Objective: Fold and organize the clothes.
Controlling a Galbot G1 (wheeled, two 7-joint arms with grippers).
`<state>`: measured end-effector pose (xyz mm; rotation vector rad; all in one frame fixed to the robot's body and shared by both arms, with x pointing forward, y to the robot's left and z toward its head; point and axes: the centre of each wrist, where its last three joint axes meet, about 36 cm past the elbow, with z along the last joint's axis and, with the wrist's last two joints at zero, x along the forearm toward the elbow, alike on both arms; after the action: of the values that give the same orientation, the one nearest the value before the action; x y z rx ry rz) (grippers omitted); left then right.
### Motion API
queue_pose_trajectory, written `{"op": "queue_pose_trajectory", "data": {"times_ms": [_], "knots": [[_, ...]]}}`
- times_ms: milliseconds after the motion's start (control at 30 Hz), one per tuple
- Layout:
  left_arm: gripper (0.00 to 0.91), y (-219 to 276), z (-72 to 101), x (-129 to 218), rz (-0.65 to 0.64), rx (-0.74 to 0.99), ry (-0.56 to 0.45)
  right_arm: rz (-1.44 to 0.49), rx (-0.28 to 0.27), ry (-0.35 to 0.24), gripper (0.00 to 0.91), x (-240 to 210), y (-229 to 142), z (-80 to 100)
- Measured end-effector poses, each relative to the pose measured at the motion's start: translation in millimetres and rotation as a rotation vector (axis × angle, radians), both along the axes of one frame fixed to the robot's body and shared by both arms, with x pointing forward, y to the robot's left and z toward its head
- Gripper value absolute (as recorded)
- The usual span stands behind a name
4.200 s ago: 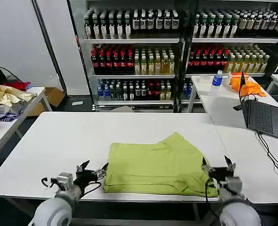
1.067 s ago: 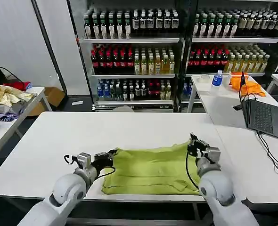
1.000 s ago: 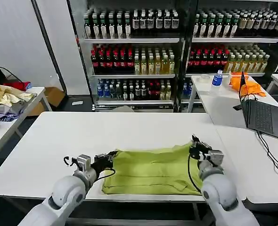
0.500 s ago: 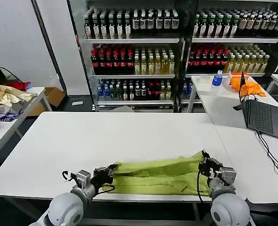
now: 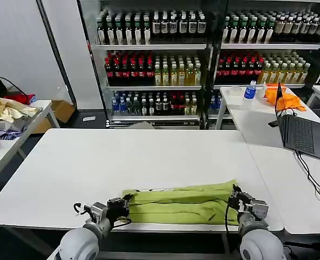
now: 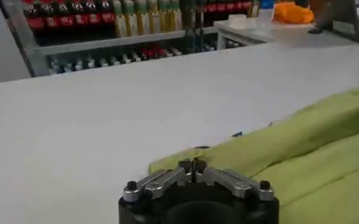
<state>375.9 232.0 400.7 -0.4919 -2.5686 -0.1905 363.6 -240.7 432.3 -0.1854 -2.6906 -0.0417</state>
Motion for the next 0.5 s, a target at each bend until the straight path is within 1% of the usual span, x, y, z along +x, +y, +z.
{"op": "queue_pose_trajectory", "data": {"times_ms": [167,267,500], "knots": [[0.907,2,-2.3,1,0.017,0.008,-0.008,0.005,-0.014,-0.007,0.907,-1,1,-3.3],[0.907,2,-2.0,-1,0.026,0.007,-0.021,0.009,-0.03,-0.022,0.907,-3,0,-3.3],[0.907,-2,9.7,-12,0.057,-0.018,-0.083,0.009,-0.075,-0.078,0.907,-16,-4,7.7]]}}
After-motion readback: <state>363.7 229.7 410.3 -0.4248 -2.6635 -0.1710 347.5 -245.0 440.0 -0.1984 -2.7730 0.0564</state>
